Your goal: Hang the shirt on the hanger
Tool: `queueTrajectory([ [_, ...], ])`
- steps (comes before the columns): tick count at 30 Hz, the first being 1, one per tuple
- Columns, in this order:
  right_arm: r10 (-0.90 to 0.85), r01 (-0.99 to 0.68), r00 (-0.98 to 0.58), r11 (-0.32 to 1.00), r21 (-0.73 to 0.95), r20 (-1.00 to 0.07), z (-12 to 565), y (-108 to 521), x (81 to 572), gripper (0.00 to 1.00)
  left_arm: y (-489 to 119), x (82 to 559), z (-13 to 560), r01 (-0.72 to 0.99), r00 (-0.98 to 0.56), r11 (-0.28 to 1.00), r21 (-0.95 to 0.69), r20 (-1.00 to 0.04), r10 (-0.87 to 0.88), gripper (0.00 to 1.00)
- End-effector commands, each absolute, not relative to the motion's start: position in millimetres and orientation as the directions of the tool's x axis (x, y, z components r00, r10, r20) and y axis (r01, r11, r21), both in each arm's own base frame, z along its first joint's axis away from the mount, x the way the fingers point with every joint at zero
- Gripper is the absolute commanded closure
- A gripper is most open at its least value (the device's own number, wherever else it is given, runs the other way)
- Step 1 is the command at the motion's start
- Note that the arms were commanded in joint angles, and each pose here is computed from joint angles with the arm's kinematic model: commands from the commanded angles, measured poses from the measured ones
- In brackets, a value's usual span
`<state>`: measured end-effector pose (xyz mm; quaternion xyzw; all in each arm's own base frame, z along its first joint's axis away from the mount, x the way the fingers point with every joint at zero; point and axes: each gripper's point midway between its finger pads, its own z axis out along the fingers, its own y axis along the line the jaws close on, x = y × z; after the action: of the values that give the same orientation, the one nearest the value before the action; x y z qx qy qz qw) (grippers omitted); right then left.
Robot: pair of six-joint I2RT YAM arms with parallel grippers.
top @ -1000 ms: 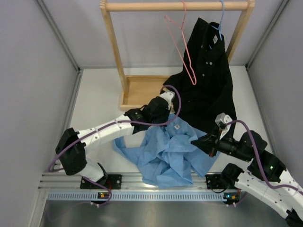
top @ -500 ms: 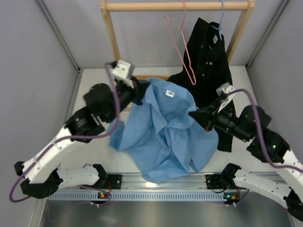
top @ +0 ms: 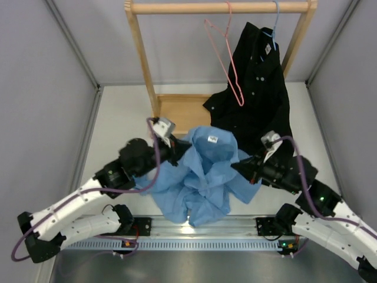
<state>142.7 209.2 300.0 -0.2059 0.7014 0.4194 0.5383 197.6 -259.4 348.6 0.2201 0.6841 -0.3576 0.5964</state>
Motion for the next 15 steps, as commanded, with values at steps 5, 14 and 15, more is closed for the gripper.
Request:
queueTrajectory([
  [5,0.229,-0.639,-0.553,0.500,0.584,-0.801,205,204,112,0.78,-256,173,257,0.678,-0.398,0.593,-0.434,-0.895,-0.201,1.00],
  [14,0.102,-0.575,-0.491,0.708,0.410,-0.865,216,182,143,0.48,-252,168,271,0.688,-0.388,0.575,-0.444,-0.893,-0.226,1.00],
  [15,0.077,-0.573,-0.491,0.721,0.388,-0.868,215,183,146,0.47,-252,168,272,0.688,-0.386,0.576,-0.443,-0.894,-0.227,1.00],
])
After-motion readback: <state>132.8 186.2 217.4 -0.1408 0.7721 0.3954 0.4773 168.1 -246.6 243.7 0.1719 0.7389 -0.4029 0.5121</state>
